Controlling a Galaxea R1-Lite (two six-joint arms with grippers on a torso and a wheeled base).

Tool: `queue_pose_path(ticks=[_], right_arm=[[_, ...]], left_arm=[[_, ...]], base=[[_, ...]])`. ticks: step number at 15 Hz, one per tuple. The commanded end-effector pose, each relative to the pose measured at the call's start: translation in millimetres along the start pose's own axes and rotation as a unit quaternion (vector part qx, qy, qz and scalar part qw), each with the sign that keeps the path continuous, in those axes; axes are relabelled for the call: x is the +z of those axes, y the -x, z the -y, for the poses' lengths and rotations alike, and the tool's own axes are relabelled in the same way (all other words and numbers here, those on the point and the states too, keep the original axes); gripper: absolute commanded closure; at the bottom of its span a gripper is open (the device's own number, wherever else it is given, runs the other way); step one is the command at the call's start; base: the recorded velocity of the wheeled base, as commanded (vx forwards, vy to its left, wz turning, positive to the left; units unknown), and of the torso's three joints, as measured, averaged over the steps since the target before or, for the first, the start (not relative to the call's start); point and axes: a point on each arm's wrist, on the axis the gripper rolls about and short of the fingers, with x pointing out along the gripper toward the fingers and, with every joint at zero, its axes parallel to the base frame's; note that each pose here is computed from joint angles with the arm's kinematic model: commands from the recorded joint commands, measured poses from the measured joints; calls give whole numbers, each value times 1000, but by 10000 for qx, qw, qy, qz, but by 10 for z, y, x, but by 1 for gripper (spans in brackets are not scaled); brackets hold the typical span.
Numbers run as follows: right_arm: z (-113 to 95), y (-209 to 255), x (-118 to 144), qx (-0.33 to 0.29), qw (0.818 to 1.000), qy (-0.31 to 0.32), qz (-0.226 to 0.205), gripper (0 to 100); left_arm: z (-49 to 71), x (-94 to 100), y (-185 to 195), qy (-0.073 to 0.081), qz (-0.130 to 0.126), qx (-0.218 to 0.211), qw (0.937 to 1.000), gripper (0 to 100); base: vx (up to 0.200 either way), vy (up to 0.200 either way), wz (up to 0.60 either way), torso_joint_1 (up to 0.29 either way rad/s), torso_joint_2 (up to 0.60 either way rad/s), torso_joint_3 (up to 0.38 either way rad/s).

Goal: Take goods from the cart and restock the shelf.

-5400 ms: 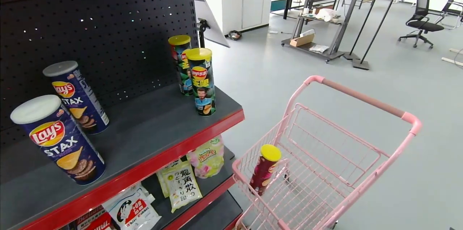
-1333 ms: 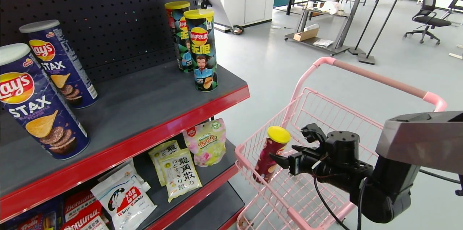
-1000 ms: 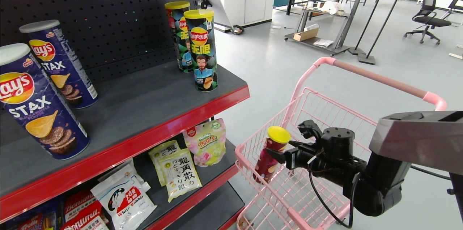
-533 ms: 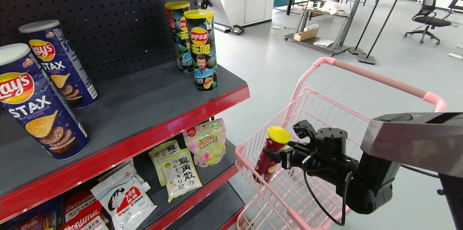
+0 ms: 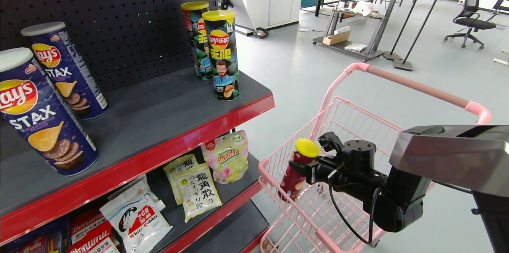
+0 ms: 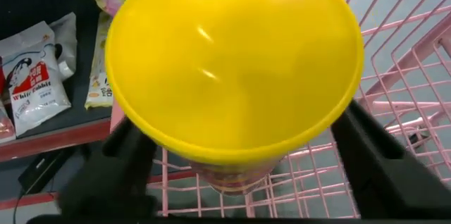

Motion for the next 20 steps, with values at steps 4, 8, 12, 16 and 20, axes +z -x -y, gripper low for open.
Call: queue_pose_path(ticks=[4, 8, 12, 16, 20], right_arm=[[-56, 11, -19, 3, 10000, 19, -43, 100], [-273, 465, 528, -544, 9983, 103, 171, 100], [-470, 1193, 1250, -1130, 9914, 575, 323, 100], [-545, 2181, 1489, -2187, 9708, 950, 250, 100], [-581, 3087, 1414, -2642, 9600, 901, 204, 100]], left_arm=[[-1, 11, -3, -5, -11, 0, 10000, 0], [-1, 19, -5, 17, 55, 3, 10000, 0], [1, 33, -13, 37, 118, -26, 9999, 0], [3, 43, -24, -29, 57, -12, 10000, 0], [-27, 142, 16, 21, 179, 8, 9998, 0]], base=[[0, 0, 0, 0, 0, 0], [0, 0, 0, 0, 0, 0], [0, 0, 0, 0, 0, 0], [0, 0, 0, 0, 0, 0], [0, 0, 0, 0, 0, 0]])
